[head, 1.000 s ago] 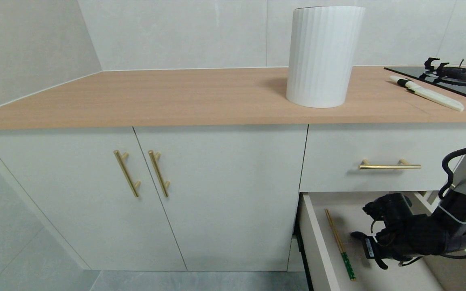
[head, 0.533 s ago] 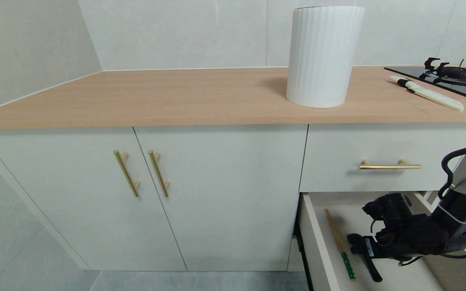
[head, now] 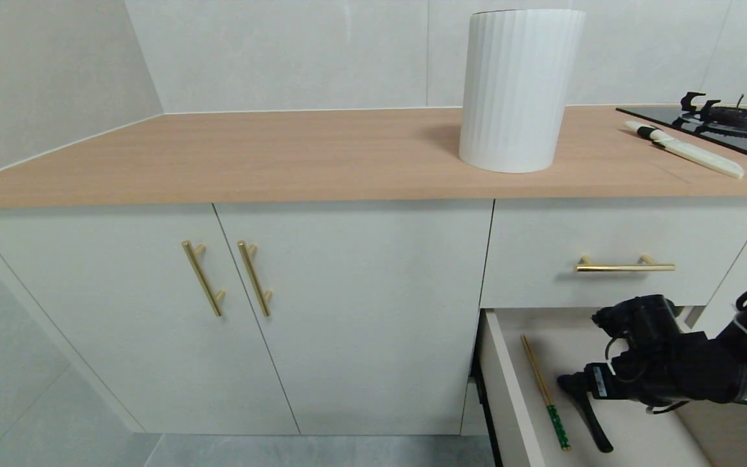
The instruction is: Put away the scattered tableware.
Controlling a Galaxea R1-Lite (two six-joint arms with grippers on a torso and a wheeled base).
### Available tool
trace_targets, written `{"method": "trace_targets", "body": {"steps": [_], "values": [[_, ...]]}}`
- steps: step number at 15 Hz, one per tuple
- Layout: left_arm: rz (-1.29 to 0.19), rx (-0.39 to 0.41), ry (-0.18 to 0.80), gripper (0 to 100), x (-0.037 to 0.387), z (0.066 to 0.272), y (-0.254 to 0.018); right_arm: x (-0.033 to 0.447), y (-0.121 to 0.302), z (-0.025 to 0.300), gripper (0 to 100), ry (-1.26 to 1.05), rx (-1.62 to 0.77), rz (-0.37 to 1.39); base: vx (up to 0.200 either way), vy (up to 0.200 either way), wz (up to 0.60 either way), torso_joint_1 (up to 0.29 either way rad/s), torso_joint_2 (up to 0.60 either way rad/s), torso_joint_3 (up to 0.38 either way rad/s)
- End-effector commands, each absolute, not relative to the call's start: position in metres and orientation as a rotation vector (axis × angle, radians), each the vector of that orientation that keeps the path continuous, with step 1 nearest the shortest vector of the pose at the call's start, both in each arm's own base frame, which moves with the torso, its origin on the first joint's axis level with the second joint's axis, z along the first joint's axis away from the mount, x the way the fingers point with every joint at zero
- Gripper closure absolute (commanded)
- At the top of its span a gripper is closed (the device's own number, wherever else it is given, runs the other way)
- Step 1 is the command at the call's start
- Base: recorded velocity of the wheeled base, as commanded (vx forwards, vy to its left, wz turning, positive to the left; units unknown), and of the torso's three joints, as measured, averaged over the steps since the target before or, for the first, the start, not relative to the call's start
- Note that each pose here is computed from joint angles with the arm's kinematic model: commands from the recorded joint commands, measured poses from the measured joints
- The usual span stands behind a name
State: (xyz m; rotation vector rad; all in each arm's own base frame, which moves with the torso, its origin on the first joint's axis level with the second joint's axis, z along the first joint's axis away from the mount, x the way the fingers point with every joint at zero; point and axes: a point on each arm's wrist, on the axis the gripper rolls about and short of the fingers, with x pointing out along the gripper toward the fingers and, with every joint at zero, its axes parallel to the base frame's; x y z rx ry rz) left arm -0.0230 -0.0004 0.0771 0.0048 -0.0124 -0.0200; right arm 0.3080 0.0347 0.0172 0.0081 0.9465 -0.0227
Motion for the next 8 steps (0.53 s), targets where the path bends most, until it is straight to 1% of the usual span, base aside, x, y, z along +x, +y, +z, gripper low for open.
{"method": "trace_targets", "body": {"steps": [1,3,6,8], "values": [[-0.020,0.005,-0.012,0,-0.023,0.077,0.000,0.292,0.033,0.062,0,0.817,0.026,-0.007,0.000,0.000,0.00,0.000,0.00,0.000],[-0.020,0.005,-0.011,0,-0.023,0.077,0.000,0.268,0.036,0.095,0,0.717,0.030,0.019,0.000,0.000,0.00,0.000,0.00,0.000],[-0.020,0.005,-0.011,0,-0.023,0.077,0.000,0.248,0.036,0.123,0,0.621,0.037,0.027,0.000,0.000,0.00,0.000,0.00,0.000],[-0.020,0.005,-0.012,0,-0.023,0.077,0.000,0.223,0.032,0.143,0,0.603,0.039,0.026,0.000,0.000,0.00,0.000,0.00,0.000]]}}
